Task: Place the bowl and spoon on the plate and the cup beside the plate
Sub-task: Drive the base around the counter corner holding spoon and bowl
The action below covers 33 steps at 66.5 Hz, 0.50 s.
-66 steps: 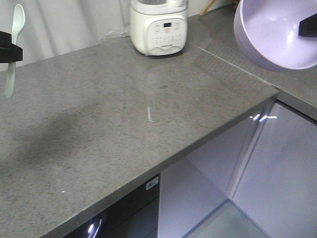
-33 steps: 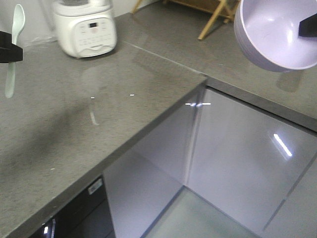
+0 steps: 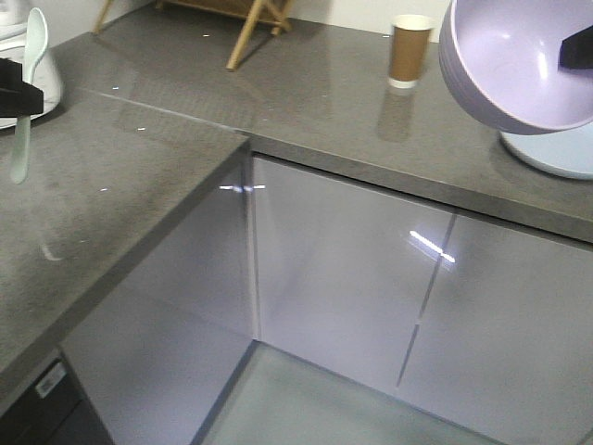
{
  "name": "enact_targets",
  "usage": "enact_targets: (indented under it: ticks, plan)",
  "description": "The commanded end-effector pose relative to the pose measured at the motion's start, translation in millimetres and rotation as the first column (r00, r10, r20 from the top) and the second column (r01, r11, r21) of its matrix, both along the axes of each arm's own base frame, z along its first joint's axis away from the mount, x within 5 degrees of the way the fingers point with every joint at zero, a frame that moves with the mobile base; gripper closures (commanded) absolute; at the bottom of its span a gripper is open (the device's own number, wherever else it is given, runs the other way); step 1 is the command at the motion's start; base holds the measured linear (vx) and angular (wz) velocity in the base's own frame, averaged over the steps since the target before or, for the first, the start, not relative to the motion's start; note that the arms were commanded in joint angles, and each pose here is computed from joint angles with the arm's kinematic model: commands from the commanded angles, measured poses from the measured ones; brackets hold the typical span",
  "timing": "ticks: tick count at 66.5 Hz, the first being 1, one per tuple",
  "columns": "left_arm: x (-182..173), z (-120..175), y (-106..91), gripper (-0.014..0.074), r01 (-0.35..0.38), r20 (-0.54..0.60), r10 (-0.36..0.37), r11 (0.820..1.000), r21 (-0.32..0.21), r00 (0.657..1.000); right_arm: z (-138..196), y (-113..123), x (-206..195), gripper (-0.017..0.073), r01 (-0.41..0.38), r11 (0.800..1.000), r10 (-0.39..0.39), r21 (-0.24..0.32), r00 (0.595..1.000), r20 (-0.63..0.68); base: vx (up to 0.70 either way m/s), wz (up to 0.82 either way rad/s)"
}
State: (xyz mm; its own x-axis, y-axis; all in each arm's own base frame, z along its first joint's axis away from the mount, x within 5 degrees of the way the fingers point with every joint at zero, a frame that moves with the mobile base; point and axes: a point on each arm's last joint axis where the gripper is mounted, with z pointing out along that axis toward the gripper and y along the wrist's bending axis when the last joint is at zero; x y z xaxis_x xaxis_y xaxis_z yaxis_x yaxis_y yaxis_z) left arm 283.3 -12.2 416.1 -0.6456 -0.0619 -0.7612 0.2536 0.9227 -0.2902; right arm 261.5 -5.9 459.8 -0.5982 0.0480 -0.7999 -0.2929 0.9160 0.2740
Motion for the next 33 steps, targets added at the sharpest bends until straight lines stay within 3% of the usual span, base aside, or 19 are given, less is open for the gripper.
enact_targets:
  ticks: [1,33]
  plan:
    - [-7.8,21.0,-1.8,0.0601,-0.014,0.098,0.018,0.999,-0.040,0.995,19.4,3.0,-7.9,0.0566,0.009,0.999,-0.012,0.031,0.995,0.099,-0.04,-0.45]
    - [-7.8,21.0,-1.8,0.0601,-0.014,0.098,0.018,0.999,-0.040,0.995,19.4,3.0,-7.9,0.0566,0.009,0.999,-0.012,0.031,0.995,0.099,-0.04,-0.37]
